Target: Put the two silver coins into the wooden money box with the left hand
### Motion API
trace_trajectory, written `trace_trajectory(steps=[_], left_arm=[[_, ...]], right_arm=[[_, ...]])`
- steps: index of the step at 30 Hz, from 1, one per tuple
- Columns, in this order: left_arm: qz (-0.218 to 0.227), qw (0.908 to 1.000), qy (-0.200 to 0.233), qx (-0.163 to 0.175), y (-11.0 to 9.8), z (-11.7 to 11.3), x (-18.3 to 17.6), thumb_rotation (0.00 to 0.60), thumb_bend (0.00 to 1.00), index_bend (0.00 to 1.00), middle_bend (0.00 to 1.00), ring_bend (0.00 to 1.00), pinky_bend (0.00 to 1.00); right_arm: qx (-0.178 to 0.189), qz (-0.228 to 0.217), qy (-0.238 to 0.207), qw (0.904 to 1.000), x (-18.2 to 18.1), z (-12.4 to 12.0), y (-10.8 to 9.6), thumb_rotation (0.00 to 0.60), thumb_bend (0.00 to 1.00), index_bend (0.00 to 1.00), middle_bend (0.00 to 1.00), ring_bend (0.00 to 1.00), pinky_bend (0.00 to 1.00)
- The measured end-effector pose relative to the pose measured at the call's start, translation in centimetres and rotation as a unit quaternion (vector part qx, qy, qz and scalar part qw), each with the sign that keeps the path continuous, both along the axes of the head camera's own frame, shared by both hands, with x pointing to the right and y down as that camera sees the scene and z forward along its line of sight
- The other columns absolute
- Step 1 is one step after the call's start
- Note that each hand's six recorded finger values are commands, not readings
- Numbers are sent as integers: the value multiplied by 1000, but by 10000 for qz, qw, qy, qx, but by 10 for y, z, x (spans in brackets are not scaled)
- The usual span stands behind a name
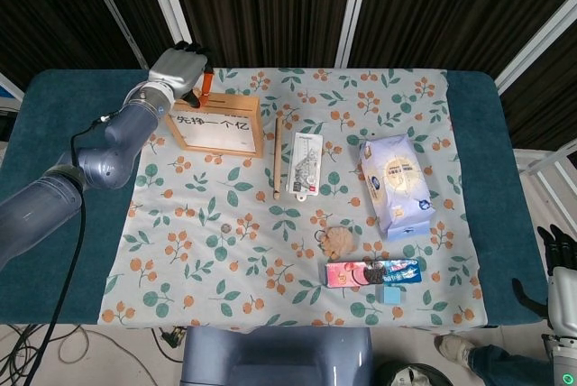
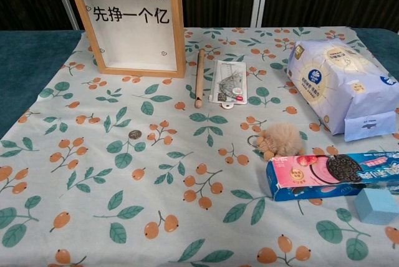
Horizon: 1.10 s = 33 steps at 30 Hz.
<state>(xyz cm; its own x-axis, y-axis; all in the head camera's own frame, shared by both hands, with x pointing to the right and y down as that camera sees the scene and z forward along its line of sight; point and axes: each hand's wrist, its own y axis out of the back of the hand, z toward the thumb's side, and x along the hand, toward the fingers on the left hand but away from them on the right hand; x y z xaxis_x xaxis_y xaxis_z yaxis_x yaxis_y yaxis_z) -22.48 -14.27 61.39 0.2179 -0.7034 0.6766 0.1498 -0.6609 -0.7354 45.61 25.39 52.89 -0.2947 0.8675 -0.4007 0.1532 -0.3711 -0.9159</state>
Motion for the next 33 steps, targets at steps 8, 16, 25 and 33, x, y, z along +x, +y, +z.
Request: trace_trajectory(steps=[8, 16, 25, 33], left_arm=[[14, 10000, 4, -8, 0, 5, 3, 600, 548, 623, 109, 0, 0], [59, 10000, 10, -57, 3, 9, 8, 600, 532, 612, 103, 0, 0], [121, 9999, -18, -62, 3, 10, 12, 600, 517, 607, 103, 0, 0], [141, 9999, -64, -72, 4, 12, 13, 600, 505, 577, 100, 0, 0]], right_arm=[[0, 26, -12, 10000, 1, 0, 0, 600, 369, 103, 46, 4, 0], [-25, 51, -42, 10000, 1, 1, 0, 600, 369, 103, 46, 4, 0], [-26, 59, -64, 10000, 0, 1, 0, 600, 369, 103, 46, 4, 0], [-42, 71, -65, 9999, 0, 2, 0, 600, 369, 103, 46, 4, 0]])
